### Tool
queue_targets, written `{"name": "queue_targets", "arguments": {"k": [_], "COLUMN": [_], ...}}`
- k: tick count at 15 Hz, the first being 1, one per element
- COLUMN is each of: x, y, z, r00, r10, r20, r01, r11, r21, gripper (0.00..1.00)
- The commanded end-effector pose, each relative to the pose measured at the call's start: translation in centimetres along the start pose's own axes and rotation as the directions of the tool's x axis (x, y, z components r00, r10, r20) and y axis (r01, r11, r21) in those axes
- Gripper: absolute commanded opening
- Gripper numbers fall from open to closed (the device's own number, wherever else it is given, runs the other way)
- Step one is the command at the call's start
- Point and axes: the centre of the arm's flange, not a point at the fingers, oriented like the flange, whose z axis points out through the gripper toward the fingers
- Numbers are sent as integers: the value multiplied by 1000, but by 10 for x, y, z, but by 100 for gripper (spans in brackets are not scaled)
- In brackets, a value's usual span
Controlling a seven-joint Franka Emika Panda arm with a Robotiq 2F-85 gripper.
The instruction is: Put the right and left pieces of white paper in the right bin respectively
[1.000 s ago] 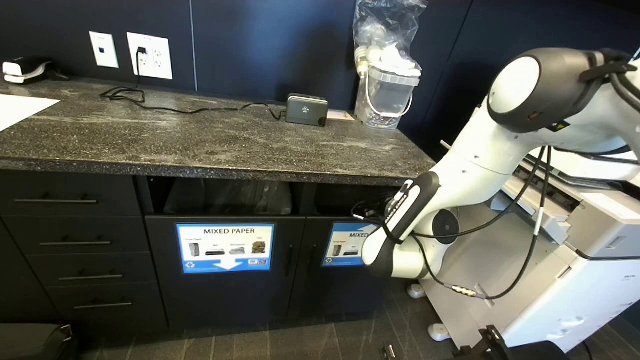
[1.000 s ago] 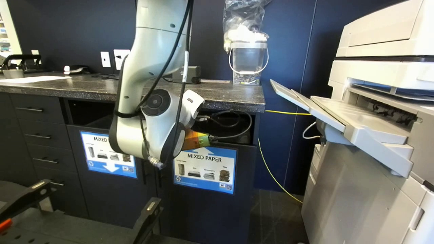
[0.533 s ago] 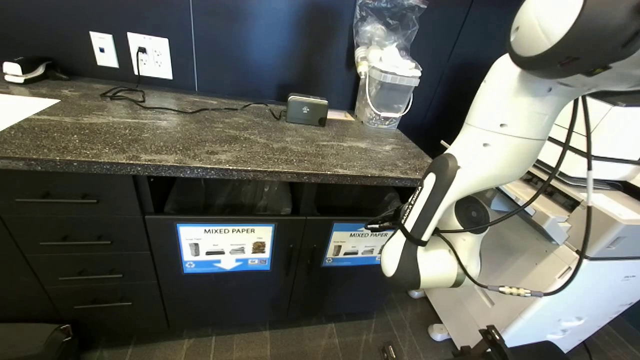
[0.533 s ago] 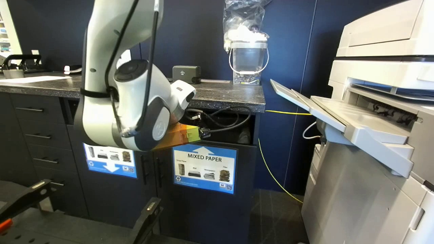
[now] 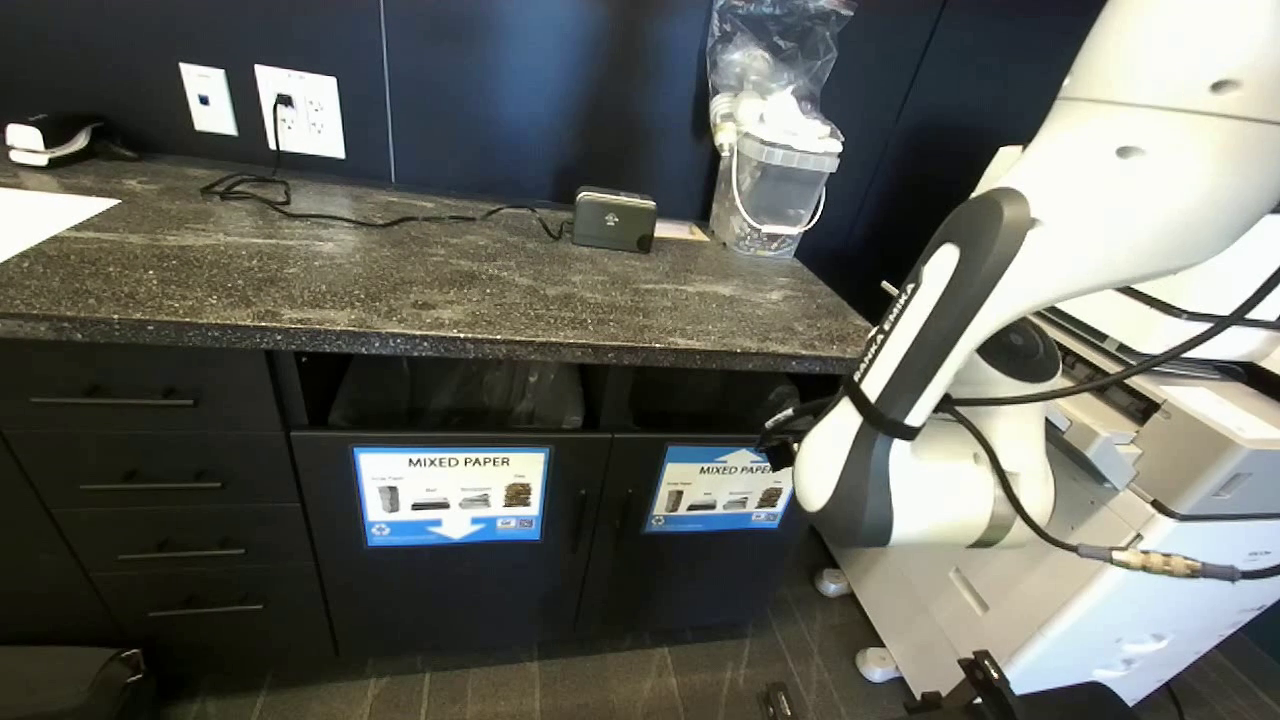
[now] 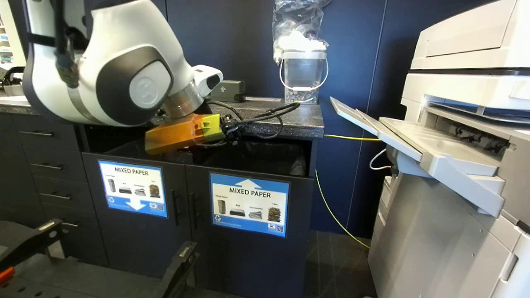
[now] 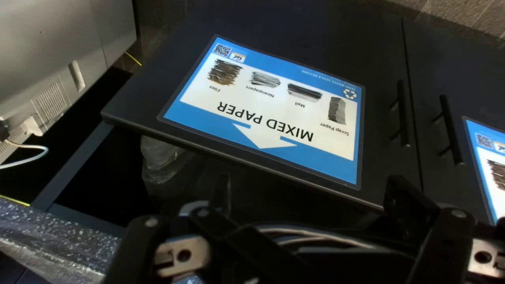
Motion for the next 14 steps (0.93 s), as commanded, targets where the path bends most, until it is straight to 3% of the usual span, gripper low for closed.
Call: {"name": "queue_targets", "arguments": {"k": [1, 5, 10, 11, 14], "x": [39, 64, 48, 14, 11], "y": [8, 22, 40, 42, 41], "z": [-73, -101, -115, -45, -44], "r00": [996, 988, 973, 981, 980], "r10": [-6, 30, 30, 52, 47], "r20": [87, 152, 228, 186, 193], "r01": [5, -33, -31, -55, -51], "r11": [1000, 999, 1000, 998, 999], "r21": [15, 23, 0, 15, 13], "gripper": [100, 100, 100, 100, 100]}}
